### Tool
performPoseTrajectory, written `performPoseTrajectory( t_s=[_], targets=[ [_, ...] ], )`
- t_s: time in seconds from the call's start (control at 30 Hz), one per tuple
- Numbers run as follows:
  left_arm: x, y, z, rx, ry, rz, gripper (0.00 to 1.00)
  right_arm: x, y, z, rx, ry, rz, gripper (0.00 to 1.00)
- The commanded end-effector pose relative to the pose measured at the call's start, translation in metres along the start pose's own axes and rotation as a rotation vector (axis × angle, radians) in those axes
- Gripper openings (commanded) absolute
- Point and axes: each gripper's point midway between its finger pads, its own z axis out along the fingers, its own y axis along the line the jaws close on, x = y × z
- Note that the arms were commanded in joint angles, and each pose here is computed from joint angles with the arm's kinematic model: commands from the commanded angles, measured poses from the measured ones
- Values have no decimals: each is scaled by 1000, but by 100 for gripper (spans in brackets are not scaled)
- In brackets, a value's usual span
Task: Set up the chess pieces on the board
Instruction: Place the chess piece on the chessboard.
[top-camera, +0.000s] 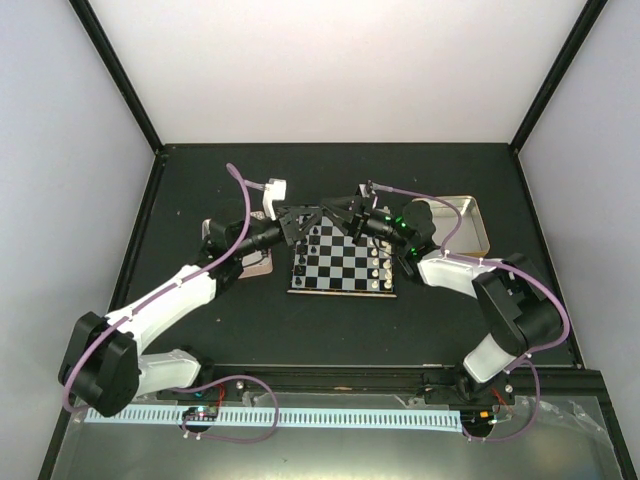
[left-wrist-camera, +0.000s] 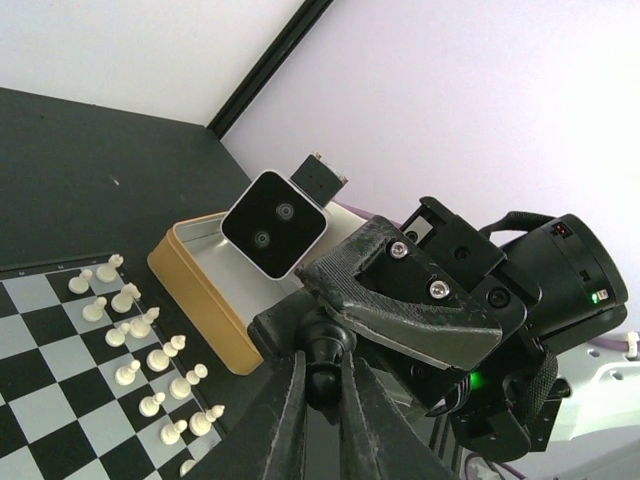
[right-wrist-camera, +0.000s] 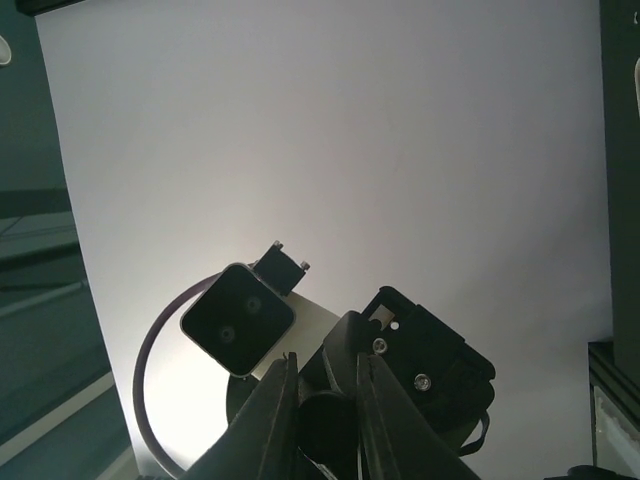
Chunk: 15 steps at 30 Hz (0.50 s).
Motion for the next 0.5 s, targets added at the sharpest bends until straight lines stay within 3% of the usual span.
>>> performPoseTrajectory(
  t_s=[0.0, 0.17, 0.33, 0.47],
  targets=[
    [-18, -21, 2, 49, -33, 72, 7, 3, -9, -1, 35, 11, -31, 7],
    [-17, -16, 2, 13, -17, 90, 2, 2, -14, -2, 67, 2, -67, 12],
    [-2, 7, -1, -111, 63, 114, 1, -12, -20, -10, 165, -45, -162, 39],
    [20, 36, -5, -263, 185, 116, 2, -41, -36, -39, 321, -188, -277, 55]
  ],
)
